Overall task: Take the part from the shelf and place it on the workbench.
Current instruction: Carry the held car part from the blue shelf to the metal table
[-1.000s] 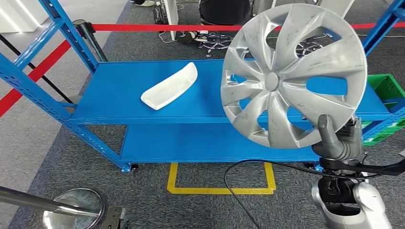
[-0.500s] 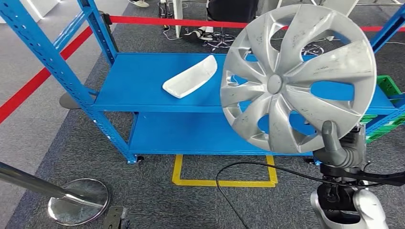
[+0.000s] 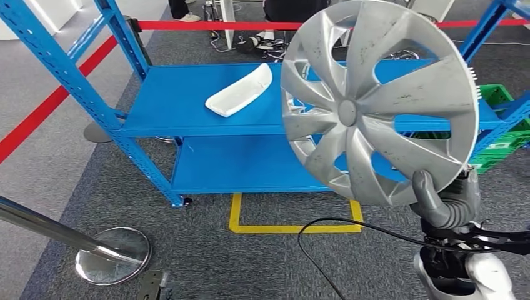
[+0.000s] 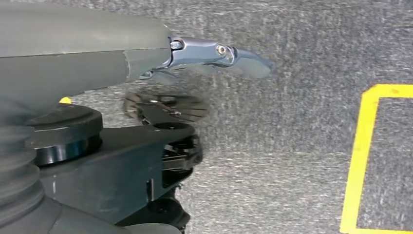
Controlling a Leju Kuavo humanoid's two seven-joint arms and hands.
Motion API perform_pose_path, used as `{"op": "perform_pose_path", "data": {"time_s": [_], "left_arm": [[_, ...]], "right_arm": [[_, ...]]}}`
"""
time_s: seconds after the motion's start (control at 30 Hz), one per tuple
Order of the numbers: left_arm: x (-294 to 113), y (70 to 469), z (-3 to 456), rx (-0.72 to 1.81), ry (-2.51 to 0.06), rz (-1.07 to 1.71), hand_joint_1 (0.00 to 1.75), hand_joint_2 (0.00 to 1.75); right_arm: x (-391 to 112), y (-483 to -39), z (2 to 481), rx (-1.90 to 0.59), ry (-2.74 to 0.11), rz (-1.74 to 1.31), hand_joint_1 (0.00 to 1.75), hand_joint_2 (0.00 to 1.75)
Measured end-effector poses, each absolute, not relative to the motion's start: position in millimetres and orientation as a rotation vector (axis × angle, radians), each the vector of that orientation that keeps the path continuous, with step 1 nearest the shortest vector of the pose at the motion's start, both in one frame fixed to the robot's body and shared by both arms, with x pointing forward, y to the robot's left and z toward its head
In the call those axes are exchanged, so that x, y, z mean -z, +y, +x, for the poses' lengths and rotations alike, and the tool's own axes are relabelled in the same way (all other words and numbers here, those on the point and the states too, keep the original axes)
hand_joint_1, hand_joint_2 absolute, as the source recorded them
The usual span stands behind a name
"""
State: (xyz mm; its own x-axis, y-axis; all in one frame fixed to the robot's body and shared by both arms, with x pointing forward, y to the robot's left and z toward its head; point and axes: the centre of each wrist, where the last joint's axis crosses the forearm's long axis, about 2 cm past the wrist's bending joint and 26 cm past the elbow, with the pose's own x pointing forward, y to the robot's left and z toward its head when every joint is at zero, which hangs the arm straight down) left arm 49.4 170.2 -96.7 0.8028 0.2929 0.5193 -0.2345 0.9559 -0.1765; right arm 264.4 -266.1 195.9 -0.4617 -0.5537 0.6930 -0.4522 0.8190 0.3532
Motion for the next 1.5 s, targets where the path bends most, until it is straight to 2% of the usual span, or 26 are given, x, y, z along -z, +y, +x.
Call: {"op": "perform_pose_path", "data": {"time_s": [0.57,1.0,1.5], "left_arm": [[96,170,50,-0.266,-0.592,-0.109,0.00,1.75],[97,171,48,-0.300,-0.552,-0.077,0.00,1.75],[97,171,49,-0.284,-0.583,-0.046,0.00,1.75]], "right_arm": [[-185,-288,244,0.029,-2.191,0.669,1.75,1.75],[-161,-292,197,0.293,-2.201,0.605,1.75,1.75],[-159,-294,179,0.351,-2.207,0.524,1.75,1.75]]}}
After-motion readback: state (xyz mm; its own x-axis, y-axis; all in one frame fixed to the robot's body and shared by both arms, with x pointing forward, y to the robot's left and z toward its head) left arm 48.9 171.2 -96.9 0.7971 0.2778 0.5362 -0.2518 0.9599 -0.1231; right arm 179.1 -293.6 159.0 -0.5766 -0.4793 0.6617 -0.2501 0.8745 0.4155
